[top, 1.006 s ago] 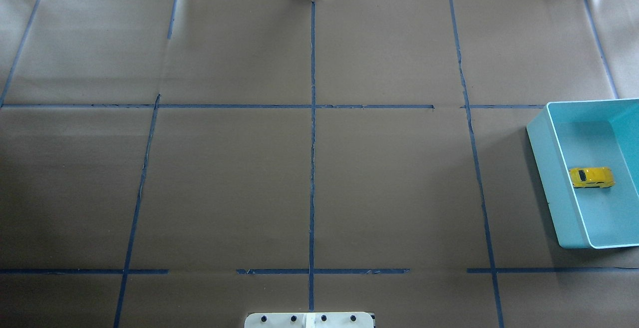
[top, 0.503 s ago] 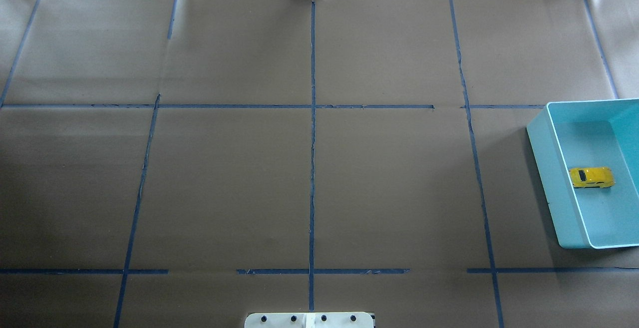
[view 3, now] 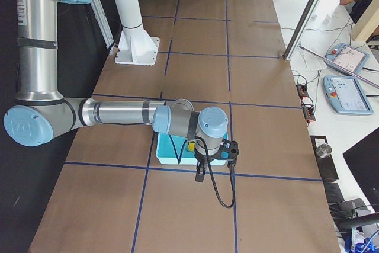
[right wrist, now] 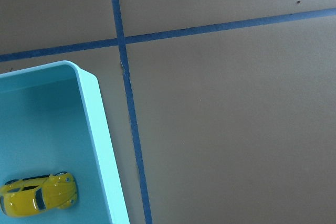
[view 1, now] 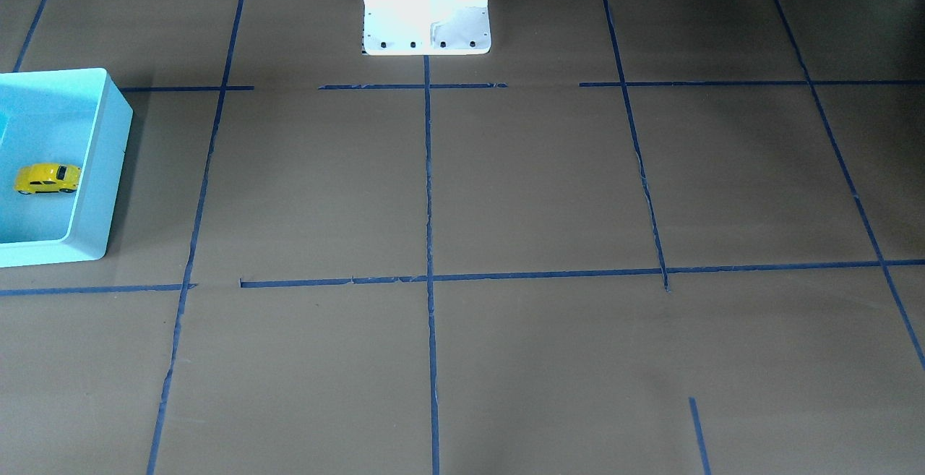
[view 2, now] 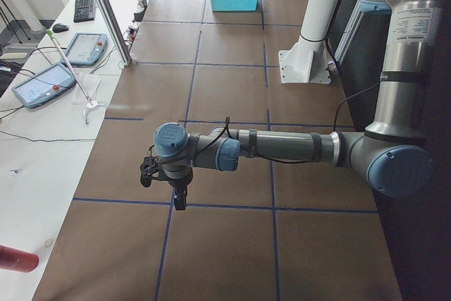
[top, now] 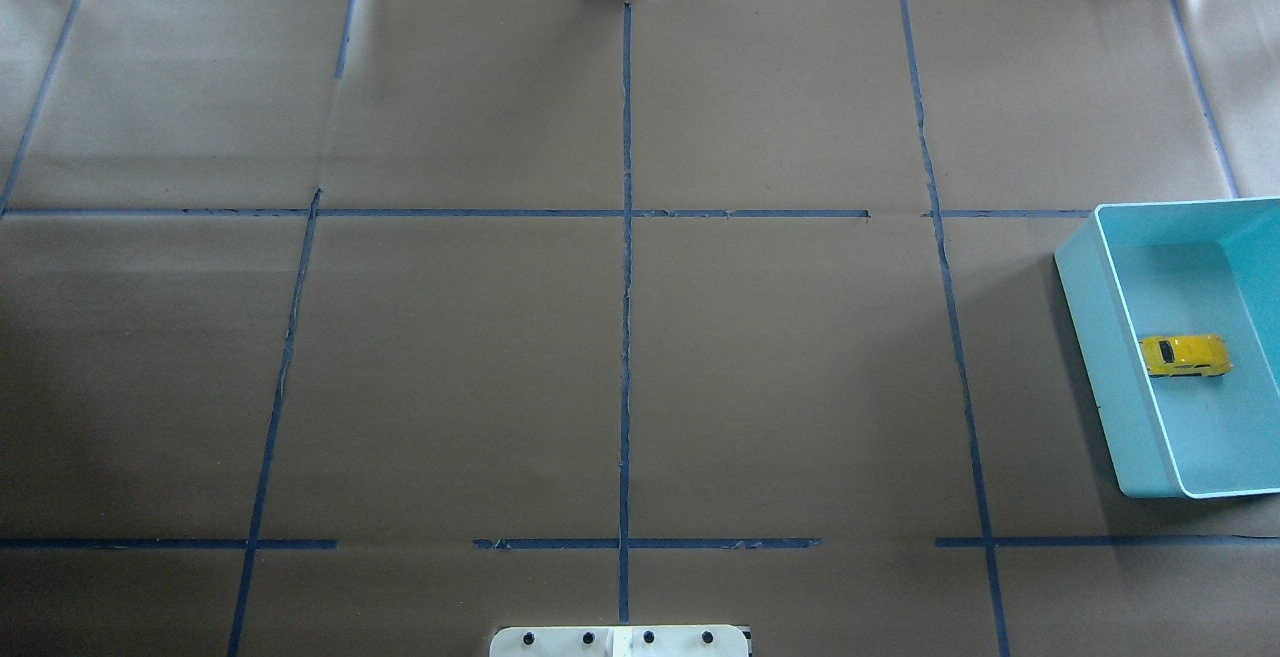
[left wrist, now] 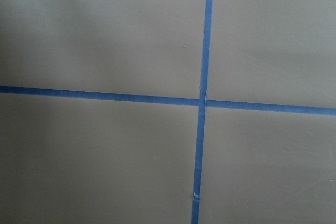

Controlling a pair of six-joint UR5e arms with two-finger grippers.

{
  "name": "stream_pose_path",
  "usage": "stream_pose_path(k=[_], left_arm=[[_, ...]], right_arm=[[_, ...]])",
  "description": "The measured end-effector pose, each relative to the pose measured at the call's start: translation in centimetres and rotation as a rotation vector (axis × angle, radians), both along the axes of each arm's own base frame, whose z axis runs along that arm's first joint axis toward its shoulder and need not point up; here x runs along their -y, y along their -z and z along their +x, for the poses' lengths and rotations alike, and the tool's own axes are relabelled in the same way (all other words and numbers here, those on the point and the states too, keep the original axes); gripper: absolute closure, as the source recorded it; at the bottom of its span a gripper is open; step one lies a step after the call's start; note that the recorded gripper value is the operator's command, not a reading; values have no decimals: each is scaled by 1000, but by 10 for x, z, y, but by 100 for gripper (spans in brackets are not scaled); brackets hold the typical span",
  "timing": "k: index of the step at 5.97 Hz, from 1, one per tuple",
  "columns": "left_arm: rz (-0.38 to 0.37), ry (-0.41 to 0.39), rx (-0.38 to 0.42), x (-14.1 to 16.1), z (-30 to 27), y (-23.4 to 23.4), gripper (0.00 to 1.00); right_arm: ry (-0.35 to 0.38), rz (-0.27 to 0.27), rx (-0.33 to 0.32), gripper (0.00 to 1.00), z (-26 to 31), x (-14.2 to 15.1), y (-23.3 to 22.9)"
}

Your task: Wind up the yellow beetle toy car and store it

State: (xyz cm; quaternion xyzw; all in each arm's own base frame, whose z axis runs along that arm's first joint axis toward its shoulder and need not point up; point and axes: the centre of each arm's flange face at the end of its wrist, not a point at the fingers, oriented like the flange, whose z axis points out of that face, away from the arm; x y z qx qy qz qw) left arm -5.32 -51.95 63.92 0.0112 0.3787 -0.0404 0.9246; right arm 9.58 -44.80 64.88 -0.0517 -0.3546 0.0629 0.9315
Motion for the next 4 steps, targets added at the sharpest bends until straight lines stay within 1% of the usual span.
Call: stream_pose_path(k=[4], left_arm=[[-2, 0, 0, 0, 0, -1, 0]], right_arm=[[1, 2, 2, 0, 0, 4, -1]])
